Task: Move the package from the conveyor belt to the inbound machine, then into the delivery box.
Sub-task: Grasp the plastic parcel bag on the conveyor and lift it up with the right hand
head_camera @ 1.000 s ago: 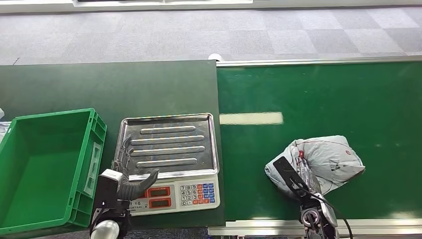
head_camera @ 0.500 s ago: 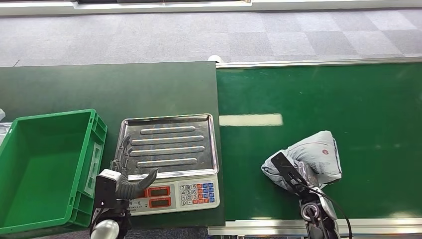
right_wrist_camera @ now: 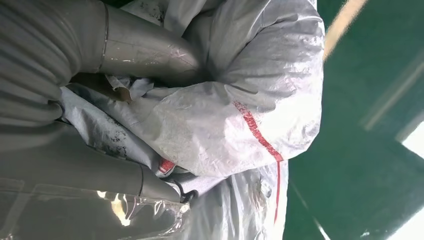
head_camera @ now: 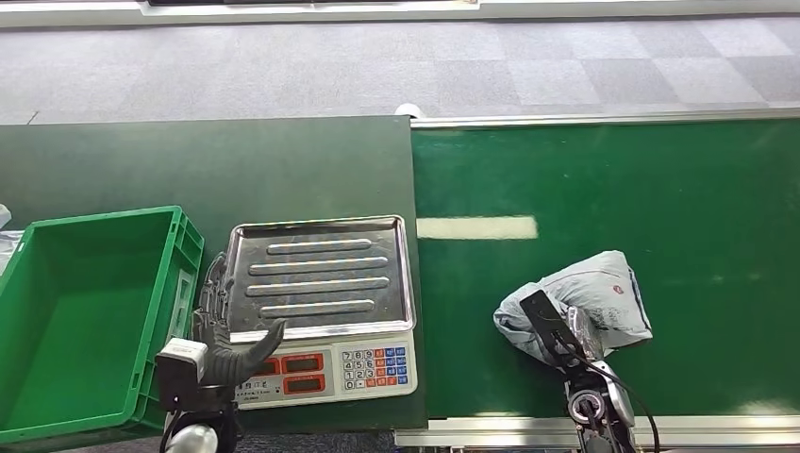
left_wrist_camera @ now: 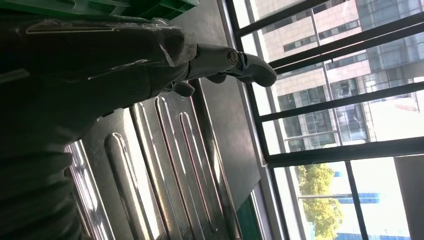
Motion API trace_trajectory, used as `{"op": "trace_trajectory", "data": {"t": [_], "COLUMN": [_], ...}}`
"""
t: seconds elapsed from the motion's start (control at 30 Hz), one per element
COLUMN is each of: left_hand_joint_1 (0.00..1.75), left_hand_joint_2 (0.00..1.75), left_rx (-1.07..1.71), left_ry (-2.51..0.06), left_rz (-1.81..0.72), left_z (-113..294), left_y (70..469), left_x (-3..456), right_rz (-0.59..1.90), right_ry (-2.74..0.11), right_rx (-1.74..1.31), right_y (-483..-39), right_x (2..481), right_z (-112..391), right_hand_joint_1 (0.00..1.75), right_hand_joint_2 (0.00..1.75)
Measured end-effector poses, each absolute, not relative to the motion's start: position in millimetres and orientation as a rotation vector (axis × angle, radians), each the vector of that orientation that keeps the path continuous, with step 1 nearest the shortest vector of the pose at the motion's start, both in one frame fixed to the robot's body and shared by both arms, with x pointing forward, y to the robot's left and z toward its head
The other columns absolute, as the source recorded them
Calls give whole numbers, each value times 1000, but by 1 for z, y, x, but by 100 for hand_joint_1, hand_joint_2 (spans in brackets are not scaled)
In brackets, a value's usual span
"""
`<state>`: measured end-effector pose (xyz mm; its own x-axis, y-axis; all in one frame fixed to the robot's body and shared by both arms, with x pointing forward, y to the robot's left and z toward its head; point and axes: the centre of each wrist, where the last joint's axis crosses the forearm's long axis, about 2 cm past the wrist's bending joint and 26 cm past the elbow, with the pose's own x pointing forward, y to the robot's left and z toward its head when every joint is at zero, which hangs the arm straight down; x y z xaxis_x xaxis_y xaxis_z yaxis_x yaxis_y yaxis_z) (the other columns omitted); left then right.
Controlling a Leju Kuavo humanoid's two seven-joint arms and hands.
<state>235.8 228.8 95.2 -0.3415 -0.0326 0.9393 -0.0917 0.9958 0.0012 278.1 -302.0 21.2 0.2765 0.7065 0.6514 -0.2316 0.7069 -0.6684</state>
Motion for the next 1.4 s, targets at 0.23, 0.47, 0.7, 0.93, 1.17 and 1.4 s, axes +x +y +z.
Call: {"op": "trace_trajectory", "data": {"t": [0.23,0.47,0.7,0.93,1.17,1.4], "left_hand_joint_1": [0,0,0,0,0,0], "left_hand_joint_2": [175,175,175,175,175,175], "left_rx": [76,55,48,50,35,68], "left_ry": [-1975,-2004,-2027,-2048,-2055,-2064], "left_rz": [141,174,249,277,291,342], "left_z": [97,97,98,101,103,105], "left_y": [226,223,224,225,222,223], "left_x": [236,238,239,243,248,252], "right_rz": [483,542,780,892,1019,1206], "right_ry": [-1368,-1504,-1532,-1709,-1825,-1939], "right_rx": [-519,-728,-1111,-1235,-1265,-1230], "right_y": [-325,-348,-364,-371,-359,-329], "right_x": [263,264,301,345,377,401], "right_z": [31,68,116,161,194,213], "right_hand_joint_1": [175,175,175,175,175,175], "right_hand_joint_2": [175,175,175,175,175,175]}}
